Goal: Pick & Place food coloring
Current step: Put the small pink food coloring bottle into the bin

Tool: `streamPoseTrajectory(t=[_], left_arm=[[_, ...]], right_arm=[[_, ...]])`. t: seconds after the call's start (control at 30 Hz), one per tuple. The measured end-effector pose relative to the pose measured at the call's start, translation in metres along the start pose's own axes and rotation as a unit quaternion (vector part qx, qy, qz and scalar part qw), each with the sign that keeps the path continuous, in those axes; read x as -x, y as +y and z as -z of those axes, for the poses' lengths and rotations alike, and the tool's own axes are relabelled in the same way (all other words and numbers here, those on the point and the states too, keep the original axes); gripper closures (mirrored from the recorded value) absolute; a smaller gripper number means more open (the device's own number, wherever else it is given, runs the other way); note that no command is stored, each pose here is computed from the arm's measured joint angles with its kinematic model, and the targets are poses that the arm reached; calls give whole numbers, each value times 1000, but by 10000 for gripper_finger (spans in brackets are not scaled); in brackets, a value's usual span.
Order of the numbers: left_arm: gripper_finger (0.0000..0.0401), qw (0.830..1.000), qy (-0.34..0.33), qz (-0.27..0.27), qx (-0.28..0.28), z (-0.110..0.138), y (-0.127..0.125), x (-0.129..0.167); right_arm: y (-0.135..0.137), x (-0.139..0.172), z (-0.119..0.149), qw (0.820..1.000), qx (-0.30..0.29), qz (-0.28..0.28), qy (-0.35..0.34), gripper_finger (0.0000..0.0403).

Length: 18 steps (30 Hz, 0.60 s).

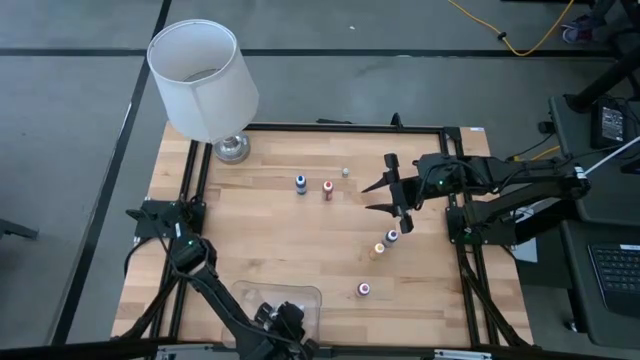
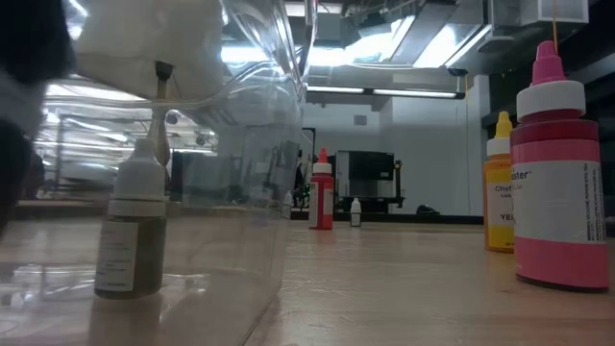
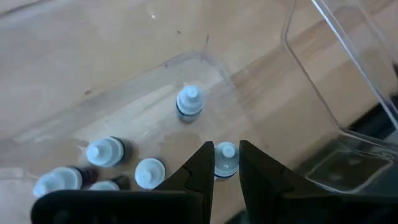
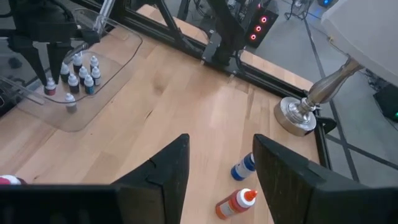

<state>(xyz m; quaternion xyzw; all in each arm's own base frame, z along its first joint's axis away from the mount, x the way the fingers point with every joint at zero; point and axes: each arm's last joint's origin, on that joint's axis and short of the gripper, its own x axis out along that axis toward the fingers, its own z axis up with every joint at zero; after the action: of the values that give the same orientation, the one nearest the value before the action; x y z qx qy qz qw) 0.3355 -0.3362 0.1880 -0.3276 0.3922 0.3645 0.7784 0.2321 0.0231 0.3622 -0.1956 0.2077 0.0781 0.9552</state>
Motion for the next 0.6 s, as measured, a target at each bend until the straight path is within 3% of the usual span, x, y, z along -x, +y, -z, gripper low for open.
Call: streamPoseTrajectory(t=[0.23,0.6], left_arm=[[343,1000,-7,-6,-28,-8,-1,-8],[342,1000,-18,6,-3,-4,0,-23]], right_arm=[[0,0,0,1000,5,1,-3,226],[0,0,0,1000,7,1,-3,226]])
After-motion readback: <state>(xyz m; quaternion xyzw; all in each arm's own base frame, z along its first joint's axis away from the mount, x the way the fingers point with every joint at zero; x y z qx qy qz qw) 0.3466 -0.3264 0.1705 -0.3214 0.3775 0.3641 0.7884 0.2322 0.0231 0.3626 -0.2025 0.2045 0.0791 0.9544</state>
